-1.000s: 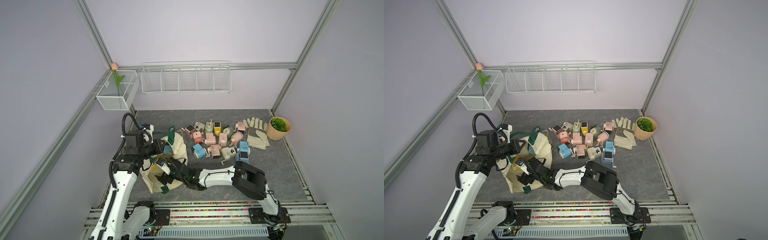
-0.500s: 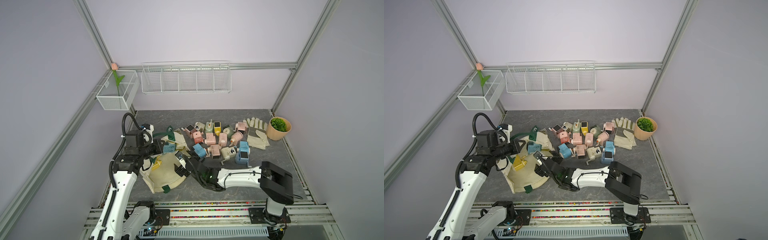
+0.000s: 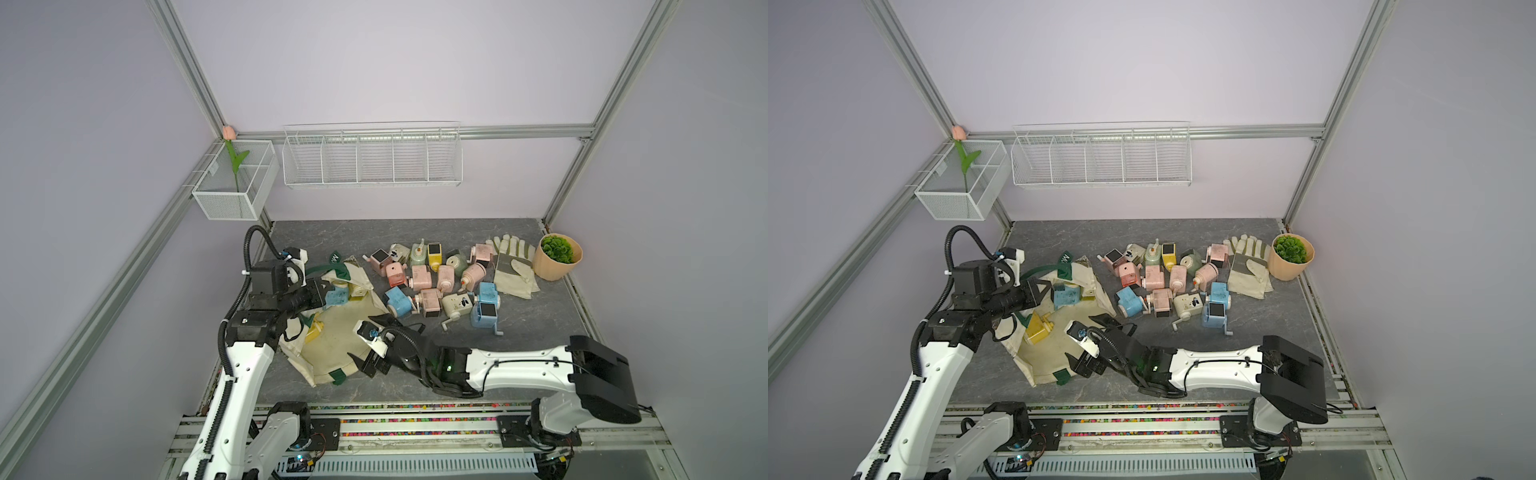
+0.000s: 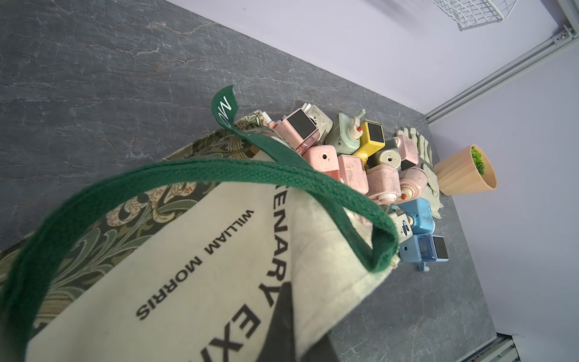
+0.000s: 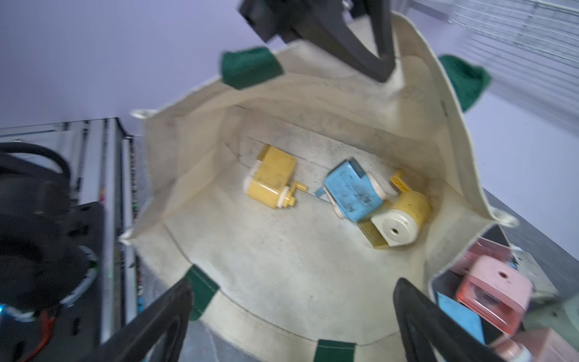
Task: Take out the pencil sharpeners from the tote bags
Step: Pick up the pencil sharpener from the canvas bag.
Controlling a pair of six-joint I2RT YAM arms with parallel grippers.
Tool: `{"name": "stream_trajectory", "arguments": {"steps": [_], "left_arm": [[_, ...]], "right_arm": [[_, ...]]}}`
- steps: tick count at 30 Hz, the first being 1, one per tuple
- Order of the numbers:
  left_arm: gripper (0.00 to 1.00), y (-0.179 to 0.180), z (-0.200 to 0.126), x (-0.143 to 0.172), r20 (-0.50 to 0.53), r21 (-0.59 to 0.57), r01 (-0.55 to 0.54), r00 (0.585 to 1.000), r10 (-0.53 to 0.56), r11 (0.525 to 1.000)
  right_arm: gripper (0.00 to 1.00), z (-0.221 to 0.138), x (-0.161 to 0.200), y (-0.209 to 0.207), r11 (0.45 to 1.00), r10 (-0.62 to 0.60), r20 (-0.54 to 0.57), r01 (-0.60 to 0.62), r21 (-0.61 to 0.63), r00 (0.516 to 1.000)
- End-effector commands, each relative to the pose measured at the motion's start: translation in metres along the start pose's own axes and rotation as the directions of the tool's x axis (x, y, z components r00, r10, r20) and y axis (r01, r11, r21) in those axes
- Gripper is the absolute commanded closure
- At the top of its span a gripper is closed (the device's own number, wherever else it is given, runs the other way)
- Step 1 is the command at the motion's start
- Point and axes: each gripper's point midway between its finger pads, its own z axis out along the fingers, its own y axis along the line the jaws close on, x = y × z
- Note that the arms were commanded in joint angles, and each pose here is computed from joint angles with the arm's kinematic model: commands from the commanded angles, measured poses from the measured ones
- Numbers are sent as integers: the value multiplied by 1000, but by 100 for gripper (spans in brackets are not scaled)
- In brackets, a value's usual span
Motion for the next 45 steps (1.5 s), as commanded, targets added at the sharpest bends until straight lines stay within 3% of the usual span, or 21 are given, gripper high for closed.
{"name": "stream_trajectory", "arguments": {"steps": [1, 9, 23, 29, 34, 45], "left_arm": [[100, -11, -9, -13, 50, 31, -28, 998, 27, 999], [100, -12, -9, -13, 53, 37, -28, 998, 26, 999], [100, -13, -9, -14, 53, 41, -31, 998, 29, 999], [100, -13, -10, -14, 55, 39, -32, 998, 30, 999], [100, -12, -9, -13, 52, 37, -31, 998, 29, 999], [100, -13, -8, -13, 48, 44, -29, 998, 27, 999]], "right_arm": [[1, -4, -7, 26, 992, -34, 51, 40, -123, 998], [7, 12, -4, 40, 987, -37, 23, 40, -158, 999], [8, 101, 27, 50, 991, -26, -53, 19, -129, 998], [7, 132, 36, 31, 993, 30, -46, -35, -113, 998], [0, 160, 50, 17, 989, 77, -67, -85, -125, 995], [10, 206, 60, 23, 983, 74, -24, -77, -169, 997]]}}
